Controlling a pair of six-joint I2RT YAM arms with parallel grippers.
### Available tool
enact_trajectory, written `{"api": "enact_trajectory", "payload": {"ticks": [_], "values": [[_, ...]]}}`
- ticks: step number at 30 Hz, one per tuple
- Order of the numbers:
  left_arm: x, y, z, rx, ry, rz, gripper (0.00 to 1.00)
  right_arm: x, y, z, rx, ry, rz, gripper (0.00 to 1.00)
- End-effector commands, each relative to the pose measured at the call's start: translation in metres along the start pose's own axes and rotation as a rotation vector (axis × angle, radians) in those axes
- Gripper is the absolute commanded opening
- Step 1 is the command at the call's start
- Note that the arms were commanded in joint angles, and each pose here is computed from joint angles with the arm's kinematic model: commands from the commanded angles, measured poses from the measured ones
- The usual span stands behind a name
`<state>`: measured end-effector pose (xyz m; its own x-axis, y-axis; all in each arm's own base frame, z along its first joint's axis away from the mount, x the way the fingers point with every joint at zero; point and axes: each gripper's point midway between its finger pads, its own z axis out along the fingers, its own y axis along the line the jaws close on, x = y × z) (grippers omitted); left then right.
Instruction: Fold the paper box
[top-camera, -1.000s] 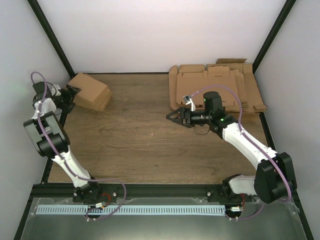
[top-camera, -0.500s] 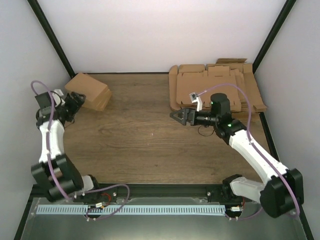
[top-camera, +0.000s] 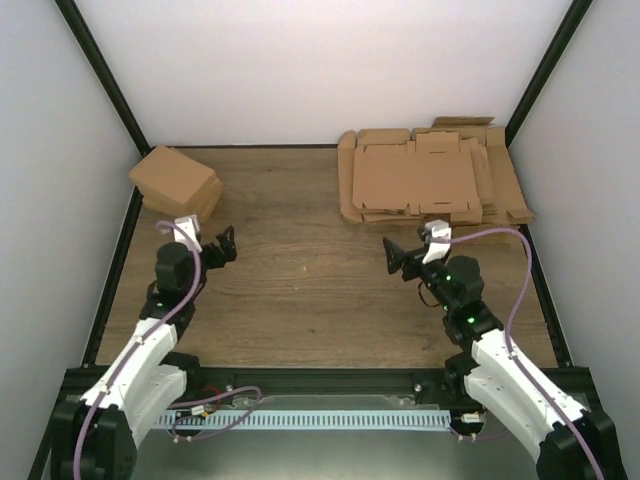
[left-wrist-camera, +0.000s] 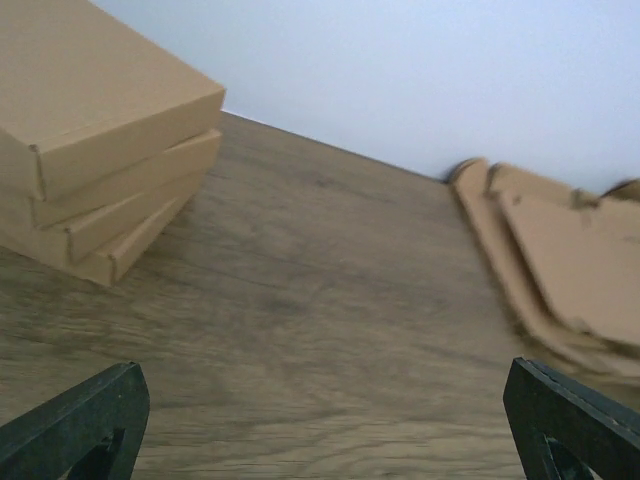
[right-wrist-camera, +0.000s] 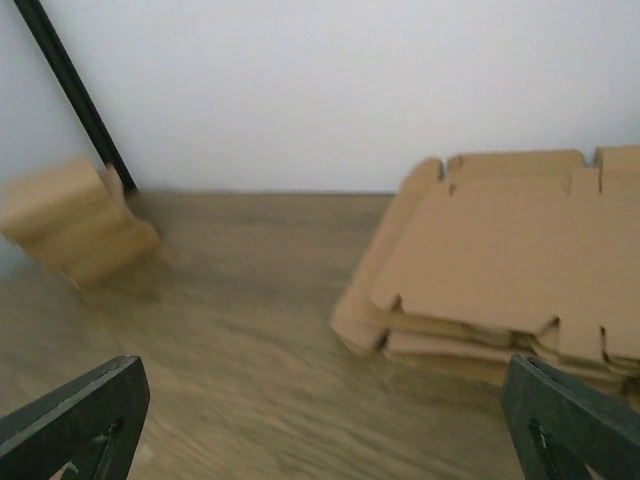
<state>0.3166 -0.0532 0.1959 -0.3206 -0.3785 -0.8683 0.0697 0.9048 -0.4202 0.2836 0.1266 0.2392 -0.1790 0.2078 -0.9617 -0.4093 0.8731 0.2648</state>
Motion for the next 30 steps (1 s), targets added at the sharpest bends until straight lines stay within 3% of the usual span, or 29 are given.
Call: {"api": "enact_trajectory", "payload": {"ticks": [1,5,11,20,30], "values": [[-0.022,0.015,0.004,-0.140,-0.215,0.224,1.00,-0.017,-0.011,-0.001,0.067,-0.166,-0.314,1.00],[-0.020,0.034,0.011,-0.221,-0.279,0.255,1.00,-0.011,-0.044,0.006,0.184,-0.189,-0.316,1.00],[-0.029,0.051,0.029,-0.312,-0.276,0.294,1.00,0.004,-0.100,0.018,0.319,-0.165,-0.303,0.97],[-0.003,0.076,0.044,-0.339,-0.236,0.343,1.00,0.031,-0.136,0.028,0.304,-0.128,-0.256,0.98],[-0.006,0.085,0.052,-0.334,-0.268,0.405,1.00,0.053,-0.144,0.048,0.275,-0.066,-0.258,1.00]]}}
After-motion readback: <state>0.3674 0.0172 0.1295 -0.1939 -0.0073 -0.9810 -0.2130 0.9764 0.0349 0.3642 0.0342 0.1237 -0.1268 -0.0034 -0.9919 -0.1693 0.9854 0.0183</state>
